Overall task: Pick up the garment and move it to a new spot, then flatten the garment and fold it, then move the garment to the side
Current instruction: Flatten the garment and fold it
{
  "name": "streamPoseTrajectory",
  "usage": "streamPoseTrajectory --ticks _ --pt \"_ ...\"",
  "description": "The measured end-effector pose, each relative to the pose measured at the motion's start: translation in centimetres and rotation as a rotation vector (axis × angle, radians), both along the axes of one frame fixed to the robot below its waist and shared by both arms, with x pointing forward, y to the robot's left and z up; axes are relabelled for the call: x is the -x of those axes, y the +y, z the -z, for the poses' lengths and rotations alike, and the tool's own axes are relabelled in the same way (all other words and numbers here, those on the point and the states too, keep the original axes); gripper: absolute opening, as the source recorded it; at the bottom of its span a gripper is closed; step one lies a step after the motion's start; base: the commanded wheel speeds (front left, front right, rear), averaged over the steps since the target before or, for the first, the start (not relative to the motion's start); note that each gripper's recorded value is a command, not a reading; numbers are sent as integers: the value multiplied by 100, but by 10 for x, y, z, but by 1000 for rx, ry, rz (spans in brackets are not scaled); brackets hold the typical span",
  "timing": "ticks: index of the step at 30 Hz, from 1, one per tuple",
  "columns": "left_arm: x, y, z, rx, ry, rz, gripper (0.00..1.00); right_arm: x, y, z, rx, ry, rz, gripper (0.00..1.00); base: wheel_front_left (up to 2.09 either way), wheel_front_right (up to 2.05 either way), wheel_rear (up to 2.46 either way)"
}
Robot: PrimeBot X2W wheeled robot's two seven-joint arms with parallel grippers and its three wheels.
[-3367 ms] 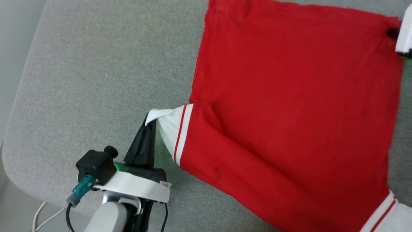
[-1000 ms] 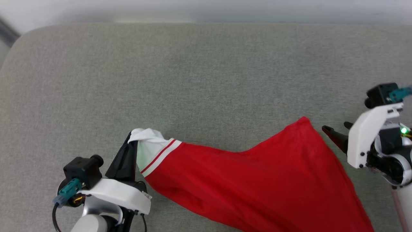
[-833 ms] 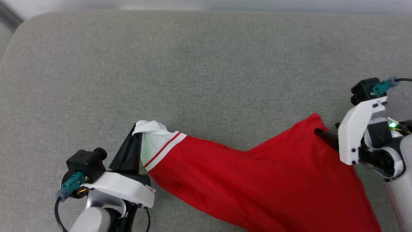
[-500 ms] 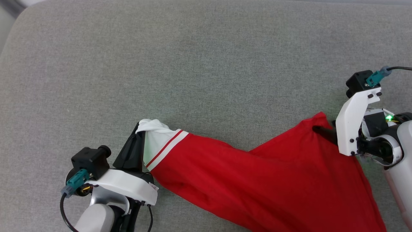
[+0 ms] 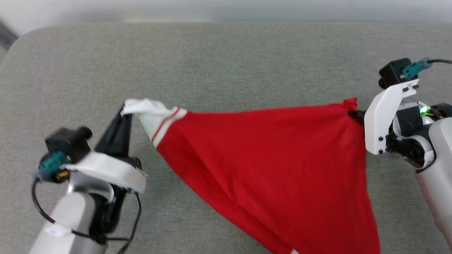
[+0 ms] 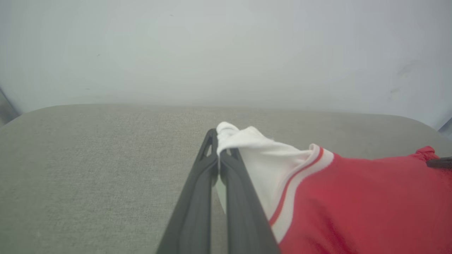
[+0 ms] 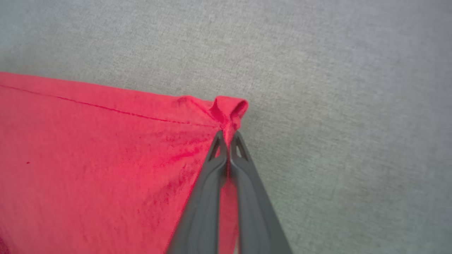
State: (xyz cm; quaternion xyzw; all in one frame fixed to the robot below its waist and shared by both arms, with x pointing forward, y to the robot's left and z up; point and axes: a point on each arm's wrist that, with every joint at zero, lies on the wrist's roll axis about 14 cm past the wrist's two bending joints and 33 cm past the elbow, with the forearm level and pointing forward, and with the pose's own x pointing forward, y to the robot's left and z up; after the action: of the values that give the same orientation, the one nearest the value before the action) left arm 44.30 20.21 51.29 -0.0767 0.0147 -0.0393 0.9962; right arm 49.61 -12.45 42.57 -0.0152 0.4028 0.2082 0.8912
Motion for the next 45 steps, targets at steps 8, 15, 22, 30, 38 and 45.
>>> streamPoseTrajectory --ticks 8,15,22,30,38,45 --pt "-66 -6 -72 -4 -151 46 0 -34 -34 -70 -23 -238 135 0 0 0 0" --pt "-131 -7 -142 -29 -276 38 0 -87 -50 -159 -57 -525 208 0 0 0 0" --pt "-181 0 -209 -59 -436 0 0 -132 -67 -243 -83 -806 270 0 0 0 0" --pt "-223 9 -257 -90 -543 -32 0 -173 -69 -301 -105 -990 290 0 0 0 0" --pt "-273 21 -204 -90 -458 -56 0 -218 -61 -257 -97 -960 285 0 0 0 0" --pt "-299 25 -117 -51 -298 -50 0 -240 -55 -175 -94 -825 285 0 0 0 0"
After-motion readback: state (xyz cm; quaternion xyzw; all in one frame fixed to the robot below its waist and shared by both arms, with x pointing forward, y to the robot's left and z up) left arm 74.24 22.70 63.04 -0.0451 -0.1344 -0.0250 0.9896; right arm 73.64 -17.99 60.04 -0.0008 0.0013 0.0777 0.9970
